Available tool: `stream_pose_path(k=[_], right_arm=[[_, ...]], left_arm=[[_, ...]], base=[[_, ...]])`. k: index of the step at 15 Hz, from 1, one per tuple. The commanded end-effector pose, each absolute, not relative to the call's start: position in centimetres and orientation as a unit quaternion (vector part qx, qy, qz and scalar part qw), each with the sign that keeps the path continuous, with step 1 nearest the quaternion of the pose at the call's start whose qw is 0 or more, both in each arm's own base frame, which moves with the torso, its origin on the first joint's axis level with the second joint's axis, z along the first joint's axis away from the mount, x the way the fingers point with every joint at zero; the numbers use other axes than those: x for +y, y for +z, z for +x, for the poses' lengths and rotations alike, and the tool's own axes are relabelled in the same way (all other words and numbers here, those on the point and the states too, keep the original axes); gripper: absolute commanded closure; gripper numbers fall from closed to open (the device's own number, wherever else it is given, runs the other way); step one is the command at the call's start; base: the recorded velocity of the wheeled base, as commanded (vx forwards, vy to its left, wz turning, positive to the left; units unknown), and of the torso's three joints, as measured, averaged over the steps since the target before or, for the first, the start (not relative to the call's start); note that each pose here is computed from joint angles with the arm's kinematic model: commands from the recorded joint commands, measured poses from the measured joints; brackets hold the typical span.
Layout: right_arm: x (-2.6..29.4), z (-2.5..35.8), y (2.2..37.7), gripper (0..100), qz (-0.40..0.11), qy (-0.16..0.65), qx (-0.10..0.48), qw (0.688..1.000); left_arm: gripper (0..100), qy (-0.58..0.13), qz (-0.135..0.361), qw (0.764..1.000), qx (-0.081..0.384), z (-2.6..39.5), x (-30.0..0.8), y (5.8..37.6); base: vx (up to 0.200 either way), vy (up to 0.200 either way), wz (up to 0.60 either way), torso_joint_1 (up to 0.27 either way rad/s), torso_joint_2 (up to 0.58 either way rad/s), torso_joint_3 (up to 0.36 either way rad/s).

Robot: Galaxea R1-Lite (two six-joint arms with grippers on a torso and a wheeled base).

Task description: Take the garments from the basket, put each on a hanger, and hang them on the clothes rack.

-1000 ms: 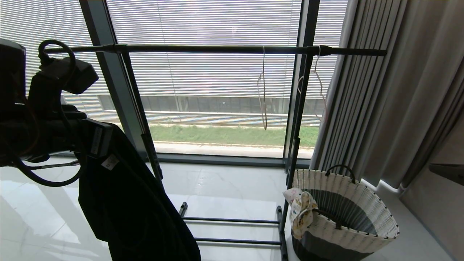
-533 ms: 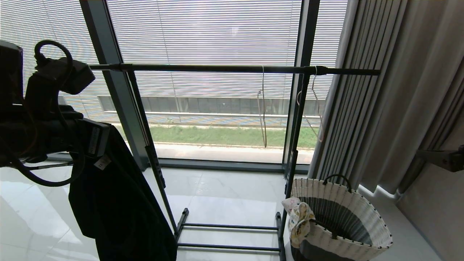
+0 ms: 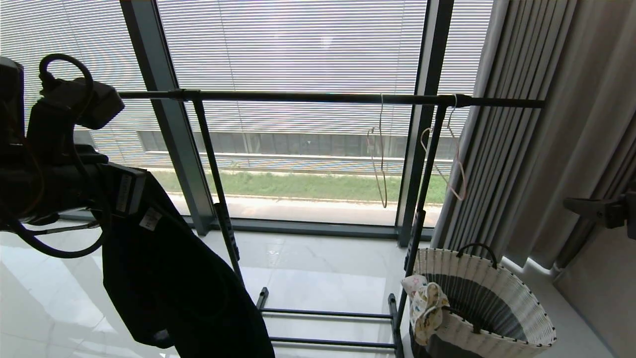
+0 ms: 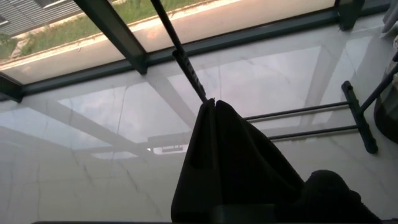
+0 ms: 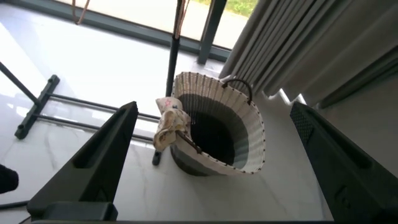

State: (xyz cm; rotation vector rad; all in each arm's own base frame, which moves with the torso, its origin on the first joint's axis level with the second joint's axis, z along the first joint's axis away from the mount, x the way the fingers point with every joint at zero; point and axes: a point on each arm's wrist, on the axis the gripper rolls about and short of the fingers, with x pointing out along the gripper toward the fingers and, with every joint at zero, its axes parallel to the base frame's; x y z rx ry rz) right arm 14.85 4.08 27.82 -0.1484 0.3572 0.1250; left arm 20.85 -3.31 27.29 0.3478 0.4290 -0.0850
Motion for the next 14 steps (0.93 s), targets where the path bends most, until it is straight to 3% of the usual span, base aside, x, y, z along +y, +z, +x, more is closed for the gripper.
stream_pose_path(k=[1,3,9,14], right_arm=[[4.2,15.2,27.6,0,-0.075,0.061,0.183,0.978],[4.3,15.7,27.4,0,-0.075,0.061,0.186,0.978],[5.0,19.1,26.7,0,-0.062,0.065,0.131,0.987],[5.3,20.0,26.3,0,-0.067,0.088,0.132,0.985]], left_arm=[[100,-0.043,0.173,0.960,0.218,20.8,-3.3,26.9],[100,-0.044,0.174,0.959,0.221,20.5,-3.2,26.6],[100,-0.049,0.175,0.960,0.214,20.2,-3.5,26.9],[100,-0.054,0.176,0.960,0.210,20.0,-3.7,27.0]], base=[[0.000,0.000,0.00,0.000,0.00,0.000],[0.000,0.000,0.00,0.000,0.00,0.000],[0.200,0.000,0.00,0.000,0.00,0.003],[0.200,0.000,0.00,0.004,0.00,0.000]])
